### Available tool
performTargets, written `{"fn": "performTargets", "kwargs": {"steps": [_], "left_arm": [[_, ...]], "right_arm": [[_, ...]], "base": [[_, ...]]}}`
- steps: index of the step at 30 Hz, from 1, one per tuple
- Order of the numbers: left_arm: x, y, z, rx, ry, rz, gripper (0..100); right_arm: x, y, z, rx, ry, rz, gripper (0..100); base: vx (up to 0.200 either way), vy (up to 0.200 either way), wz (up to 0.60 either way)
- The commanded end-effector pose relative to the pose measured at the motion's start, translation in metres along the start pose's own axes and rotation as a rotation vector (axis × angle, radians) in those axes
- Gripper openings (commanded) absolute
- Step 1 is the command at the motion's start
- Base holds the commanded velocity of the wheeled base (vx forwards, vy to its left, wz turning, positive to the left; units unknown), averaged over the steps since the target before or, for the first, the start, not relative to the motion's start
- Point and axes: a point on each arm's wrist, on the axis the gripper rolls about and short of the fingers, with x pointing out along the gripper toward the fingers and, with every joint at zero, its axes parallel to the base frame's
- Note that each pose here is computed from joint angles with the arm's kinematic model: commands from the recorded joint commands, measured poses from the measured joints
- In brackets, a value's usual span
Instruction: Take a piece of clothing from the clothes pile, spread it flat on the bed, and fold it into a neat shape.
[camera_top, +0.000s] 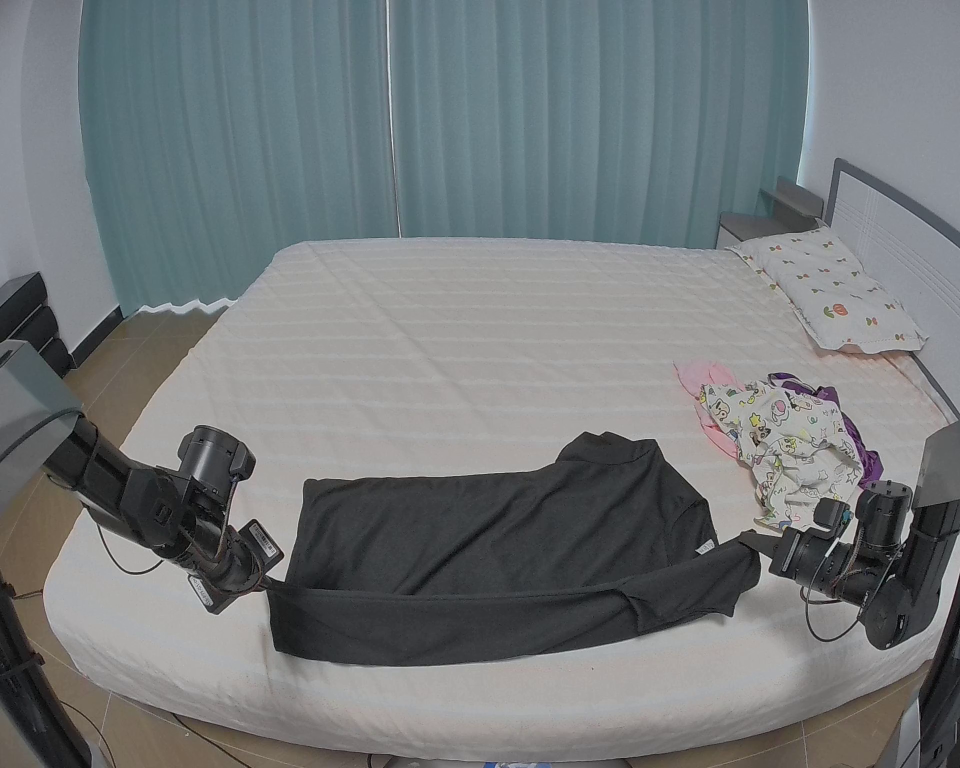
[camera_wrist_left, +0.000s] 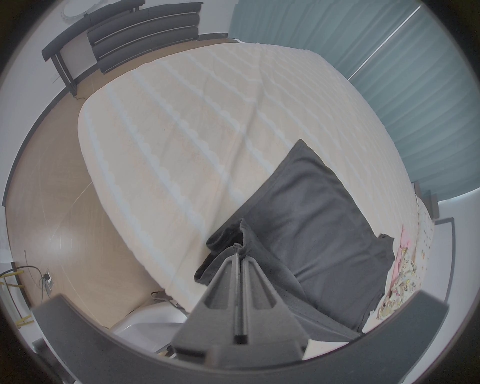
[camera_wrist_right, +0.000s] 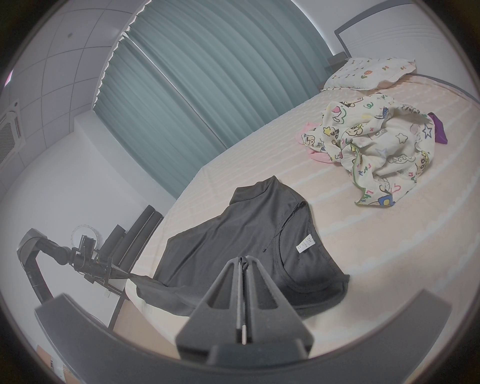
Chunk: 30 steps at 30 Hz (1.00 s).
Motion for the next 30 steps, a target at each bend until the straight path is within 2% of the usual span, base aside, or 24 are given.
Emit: {"fn": "performTargets", "kwargs": {"steps": [1,14,20,30], "left_arm": [[0.027,-0.004,0.007,-0.01,0.006,0.043,0],[0.062,-0.024,0.019,-0.009,0.002,0.05,0],[0.084,-0.026,0.021,-0.006,-0.035,0.102,0],[0.089,-0.033,0.024,-0.003,-0.047,0.091,0]], "right_arm": [[0.017,-0.012,-0.007,0.008,0.017,-0.005,0],[0.046,-0.027,-0.016,0.008,0.034,-0.005,0],[0.063,-0.033,-0.021,0.0,0.027,-0.022,0],[0.07,-0.04,-0.021,0.001,0.015,-0.031,0]], "base": [[0.0,0.0,0.0],[0.0,0.0,0.0],[0.0,0.0,0.0],[0.0,0.0,0.0]]}}
